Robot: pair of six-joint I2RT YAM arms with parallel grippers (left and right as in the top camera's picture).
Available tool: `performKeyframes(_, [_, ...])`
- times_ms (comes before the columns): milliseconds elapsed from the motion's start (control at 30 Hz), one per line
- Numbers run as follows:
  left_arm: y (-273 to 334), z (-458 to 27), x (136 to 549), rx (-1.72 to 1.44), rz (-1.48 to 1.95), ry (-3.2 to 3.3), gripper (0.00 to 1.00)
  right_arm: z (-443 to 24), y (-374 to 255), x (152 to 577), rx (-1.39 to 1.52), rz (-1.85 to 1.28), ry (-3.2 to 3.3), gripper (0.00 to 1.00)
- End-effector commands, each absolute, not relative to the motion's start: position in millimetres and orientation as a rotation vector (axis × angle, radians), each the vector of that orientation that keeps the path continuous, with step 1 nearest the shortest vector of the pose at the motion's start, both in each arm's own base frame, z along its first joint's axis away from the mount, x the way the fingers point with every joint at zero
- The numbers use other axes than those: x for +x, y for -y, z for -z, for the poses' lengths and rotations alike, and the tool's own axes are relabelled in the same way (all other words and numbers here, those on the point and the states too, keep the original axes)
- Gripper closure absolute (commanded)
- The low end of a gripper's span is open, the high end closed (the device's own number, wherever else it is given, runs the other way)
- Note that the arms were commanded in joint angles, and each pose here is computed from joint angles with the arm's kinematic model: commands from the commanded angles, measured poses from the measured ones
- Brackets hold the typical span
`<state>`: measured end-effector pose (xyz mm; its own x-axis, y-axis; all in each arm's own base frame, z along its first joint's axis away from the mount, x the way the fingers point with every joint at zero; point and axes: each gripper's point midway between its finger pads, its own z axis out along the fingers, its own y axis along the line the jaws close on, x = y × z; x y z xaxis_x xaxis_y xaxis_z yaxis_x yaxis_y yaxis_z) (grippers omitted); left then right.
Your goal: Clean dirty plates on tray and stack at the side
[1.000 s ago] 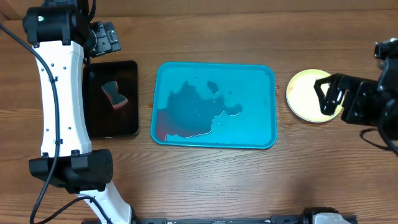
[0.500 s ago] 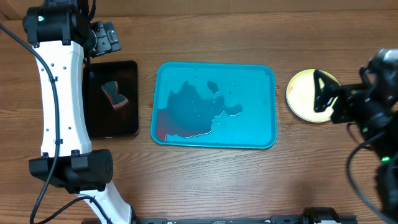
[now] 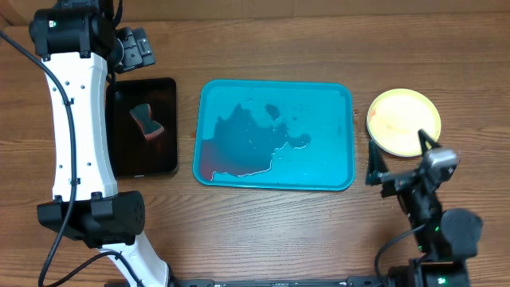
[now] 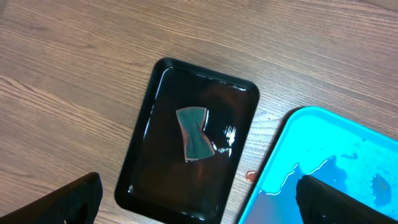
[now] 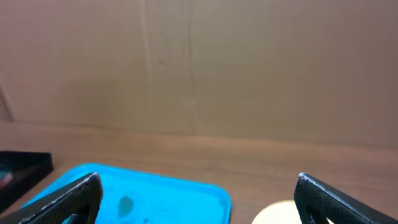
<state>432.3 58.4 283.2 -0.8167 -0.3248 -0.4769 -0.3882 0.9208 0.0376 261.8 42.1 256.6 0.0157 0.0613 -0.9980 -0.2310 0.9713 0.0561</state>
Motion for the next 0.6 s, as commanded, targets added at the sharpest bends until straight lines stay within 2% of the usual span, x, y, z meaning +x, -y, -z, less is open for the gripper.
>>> performKeyframes(0, [-60.6,-282.4,434.4,-0.53,-0.18,-2.601,0.0,-240.1,-46.5,254.6,-0.166,-0.229,-1.504,0.0])
performKeyframes(567, [-60.6,-282.4,434.4,-0.53,-0.18,-2.601,0.0,-194.8,-48.5,239.6,-0.178,-0.238,-1.487,0.0])
